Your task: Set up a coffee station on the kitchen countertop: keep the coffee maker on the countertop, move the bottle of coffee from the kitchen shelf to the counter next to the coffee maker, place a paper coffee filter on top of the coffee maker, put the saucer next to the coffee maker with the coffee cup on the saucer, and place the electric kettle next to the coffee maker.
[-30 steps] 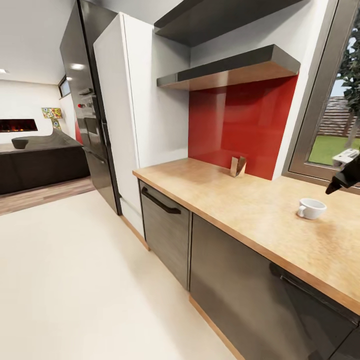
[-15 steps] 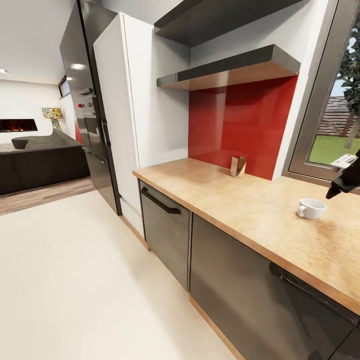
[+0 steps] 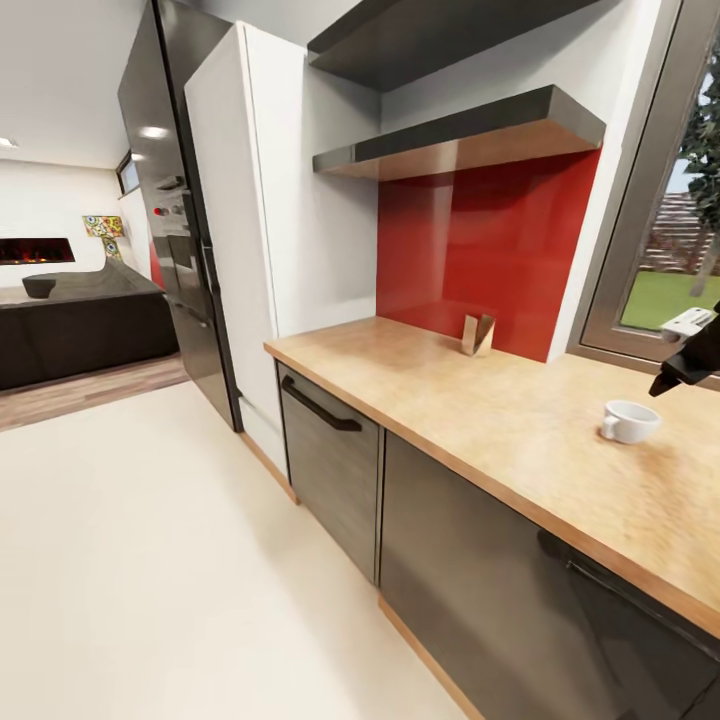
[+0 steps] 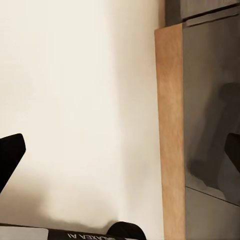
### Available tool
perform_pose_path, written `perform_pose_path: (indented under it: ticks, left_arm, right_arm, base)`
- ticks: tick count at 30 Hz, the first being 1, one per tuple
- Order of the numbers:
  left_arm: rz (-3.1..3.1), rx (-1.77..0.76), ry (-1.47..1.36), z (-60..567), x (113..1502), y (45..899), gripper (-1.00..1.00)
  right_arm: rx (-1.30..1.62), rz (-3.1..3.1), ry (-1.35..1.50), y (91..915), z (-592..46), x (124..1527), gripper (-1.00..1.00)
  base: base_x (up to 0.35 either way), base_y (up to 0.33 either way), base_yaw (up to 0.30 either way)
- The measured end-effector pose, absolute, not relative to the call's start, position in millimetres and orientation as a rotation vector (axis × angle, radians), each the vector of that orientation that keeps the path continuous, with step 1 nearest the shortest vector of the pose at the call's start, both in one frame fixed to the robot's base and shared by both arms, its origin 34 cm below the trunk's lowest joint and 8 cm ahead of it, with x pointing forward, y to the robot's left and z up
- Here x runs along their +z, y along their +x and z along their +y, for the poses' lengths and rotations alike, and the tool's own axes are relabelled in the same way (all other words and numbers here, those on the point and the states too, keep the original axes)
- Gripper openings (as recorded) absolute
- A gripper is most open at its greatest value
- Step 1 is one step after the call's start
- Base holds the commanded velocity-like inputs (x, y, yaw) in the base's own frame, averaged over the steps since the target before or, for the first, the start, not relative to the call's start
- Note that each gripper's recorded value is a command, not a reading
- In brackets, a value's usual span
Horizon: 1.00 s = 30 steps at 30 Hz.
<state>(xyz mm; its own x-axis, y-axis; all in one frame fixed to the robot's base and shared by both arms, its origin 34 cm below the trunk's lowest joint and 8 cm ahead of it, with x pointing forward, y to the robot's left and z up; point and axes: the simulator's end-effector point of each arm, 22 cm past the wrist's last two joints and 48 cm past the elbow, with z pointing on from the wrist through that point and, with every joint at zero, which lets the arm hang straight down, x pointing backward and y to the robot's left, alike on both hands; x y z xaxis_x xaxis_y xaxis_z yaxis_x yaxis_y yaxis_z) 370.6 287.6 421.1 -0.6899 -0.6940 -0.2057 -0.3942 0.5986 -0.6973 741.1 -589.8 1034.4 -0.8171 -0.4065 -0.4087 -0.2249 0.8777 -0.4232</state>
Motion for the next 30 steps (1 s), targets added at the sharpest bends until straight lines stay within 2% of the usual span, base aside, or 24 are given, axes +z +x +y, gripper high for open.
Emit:
perform_pose_path:
  ticks: [17,30]
  left_arm:
    - [2.365,-0.873,-0.864,287.6,421.3,371.1,1.0]
    - [2.365,-0.874,-0.864,287.5,421.3,371.1,1.0]
  right_arm:
    - [-0.475,2.54,-0.452,741.8,-588.8,1034.3,1.0]
    - [-0.477,2.54,-0.454,742.0,-589.0,1034.3,1.0]
  base:
    - [0.076,0.0,0.0]
    - [0.012,0.0,0.0]
